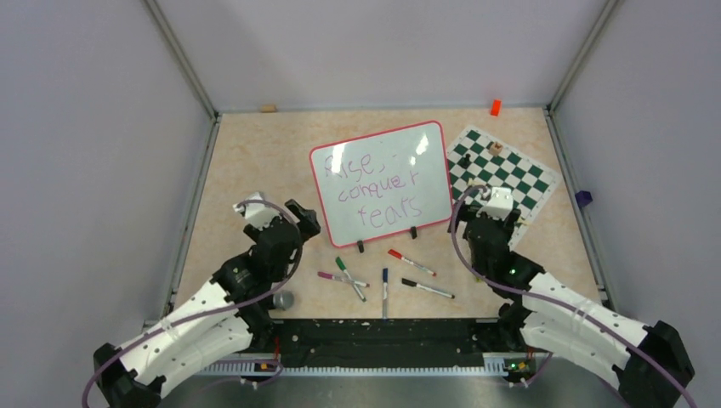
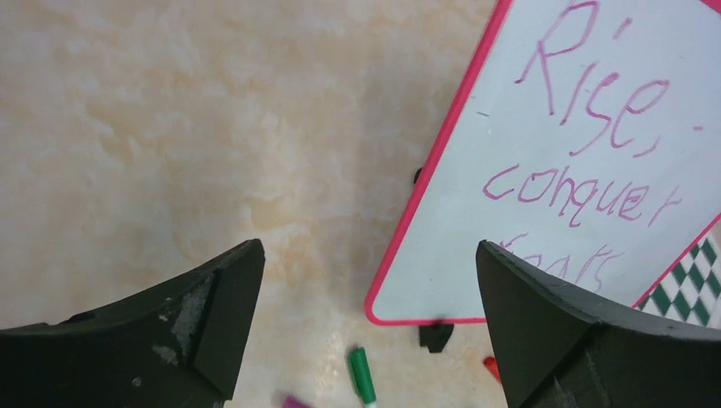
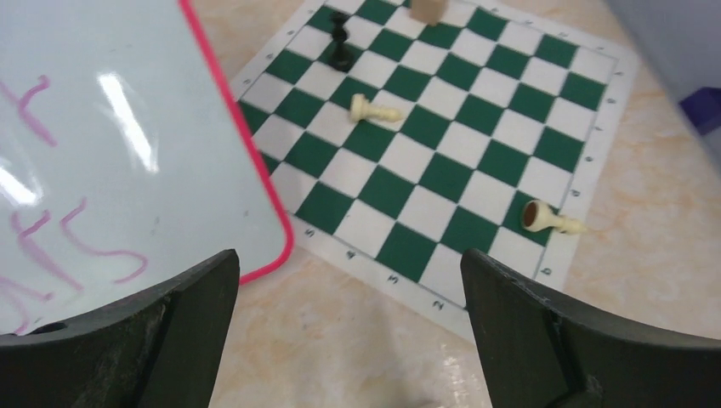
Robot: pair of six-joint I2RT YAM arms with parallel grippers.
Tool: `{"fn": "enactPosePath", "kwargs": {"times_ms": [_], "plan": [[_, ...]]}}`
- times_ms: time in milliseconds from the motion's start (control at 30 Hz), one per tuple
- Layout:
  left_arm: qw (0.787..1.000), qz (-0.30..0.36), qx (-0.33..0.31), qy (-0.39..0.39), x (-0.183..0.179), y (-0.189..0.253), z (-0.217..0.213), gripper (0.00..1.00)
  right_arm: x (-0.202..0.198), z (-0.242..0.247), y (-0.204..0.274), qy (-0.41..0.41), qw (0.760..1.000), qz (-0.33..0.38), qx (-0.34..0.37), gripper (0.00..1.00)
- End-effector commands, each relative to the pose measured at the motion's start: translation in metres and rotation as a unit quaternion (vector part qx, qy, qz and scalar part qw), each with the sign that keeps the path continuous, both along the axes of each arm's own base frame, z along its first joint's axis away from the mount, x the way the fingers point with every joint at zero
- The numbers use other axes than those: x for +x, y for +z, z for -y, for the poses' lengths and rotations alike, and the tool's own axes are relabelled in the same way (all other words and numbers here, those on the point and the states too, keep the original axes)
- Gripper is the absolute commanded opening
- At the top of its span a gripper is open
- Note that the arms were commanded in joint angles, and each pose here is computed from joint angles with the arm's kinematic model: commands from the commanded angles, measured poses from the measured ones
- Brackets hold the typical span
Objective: Write a sentence on the whiteboard
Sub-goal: Reset both arms
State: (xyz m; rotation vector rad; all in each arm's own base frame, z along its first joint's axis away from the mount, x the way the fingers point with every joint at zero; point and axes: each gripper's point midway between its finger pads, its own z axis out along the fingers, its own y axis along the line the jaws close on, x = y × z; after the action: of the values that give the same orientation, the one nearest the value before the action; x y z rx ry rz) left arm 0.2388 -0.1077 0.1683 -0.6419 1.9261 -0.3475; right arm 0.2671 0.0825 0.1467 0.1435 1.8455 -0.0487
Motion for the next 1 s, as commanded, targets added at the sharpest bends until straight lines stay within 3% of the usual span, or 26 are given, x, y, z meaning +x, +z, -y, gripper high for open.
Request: {"fn": "enactPosePath", "kwargs": {"times_ms": [0, 67, 133, 200, 267, 300, 333, 400, 467, 500, 600, 667, 733, 867, 967], "plan": [[0.972, 0.156, 0.149, -0.090, 0.024, 0.036, 0.003, 0.99, 0.017, 0.051, 0.025, -0.152, 0.985, 0.071, -0.033, 0.99], [0.962, 0.185, 0.178, -0.095, 0.026, 0.039, 0.000, 0.99, 0.026, 0.061, 0.021, -0.179, 0.981, 0.050, -0.054, 0.99], [0.962, 0.200, 0.184, -0.025, 0.029, 0.039, -0.022, 0.99, 0.032, 0.070, 0.015, -0.197, 0.977, 0.039, -0.071, 0.98], [0.933, 0.218, 0.281, -0.056, 0.031, 0.037, -0.027, 0.99, 0.039, 0.075, 0.011, -0.187, 0.979, 0.050, -0.070, 0.93], [0.922, 0.209, 0.326, -0.027, 0.033, 0.036, -0.044, 0.99, 0.042, 0.086, 0.006, -0.184, 0.980, 0.070, -0.034, 0.89], [0.921, 0.201, 0.334, -0.012, 0.035, 0.033, -0.052, 0.99, 0.044, 0.093, 0.002, -0.187, 0.979, 0.075, -0.012, 0.89], [0.921, 0.193, 0.338, -0.007, 0.040, 0.027, -0.060, 0.99, 0.045, 0.102, -0.003, -0.196, 0.978, 0.078, 0.005, 0.98], [0.932, 0.181, 0.315, 0.014, 0.047, 0.011, -0.078, 0.99, 0.047, 0.127, -0.015, -0.228, 0.971, 0.069, -0.002, 0.99], [0.936, 0.186, 0.295, 0.041, 0.048, -0.006, -0.097, 0.99, 0.040, 0.154, -0.031, -0.309, 0.950, 0.051, -0.003, 0.99], [0.932, 0.198, 0.302, 0.035, 0.049, -0.010, -0.101, 0.99, 0.046, 0.150, -0.036, -0.299, 0.953, 0.051, 0.005, 0.99], [0.920, 0.203, 0.335, 0.025, 0.046, -0.029, -0.111, 0.99, 0.066, 0.118, -0.031, -0.168, 0.982, 0.081, -0.015, 0.99], [0.918, 0.191, 0.345, 0.032, 0.053, -0.033, -0.117, 0.99, 0.068, 0.106, -0.019, -0.112, 0.985, 0.124, -0.040, 0.99], [0.914, 0.189, 0.358, 0.002, 0.064, -0.033, -0.108, 0.99, 0.066, 0.104, -0.016, -0.094, 0.984, 0.140, -0.061, 0.99], [0.900, 0.231, 0.368, 0.035, 0.077, -0.018, -0.114, 0.99, 0.058, 0.097, -0.014, -0.062, 0.975, 0.200, -0.077, 0.97], [0.906, 0.221, 0.359, 0.032, 0.097, -0.036, -0.117, 0.97, 0.061, 0.095, -0.026, -0.059, 0.980, 0.174, -0.076, 0.97]]}}
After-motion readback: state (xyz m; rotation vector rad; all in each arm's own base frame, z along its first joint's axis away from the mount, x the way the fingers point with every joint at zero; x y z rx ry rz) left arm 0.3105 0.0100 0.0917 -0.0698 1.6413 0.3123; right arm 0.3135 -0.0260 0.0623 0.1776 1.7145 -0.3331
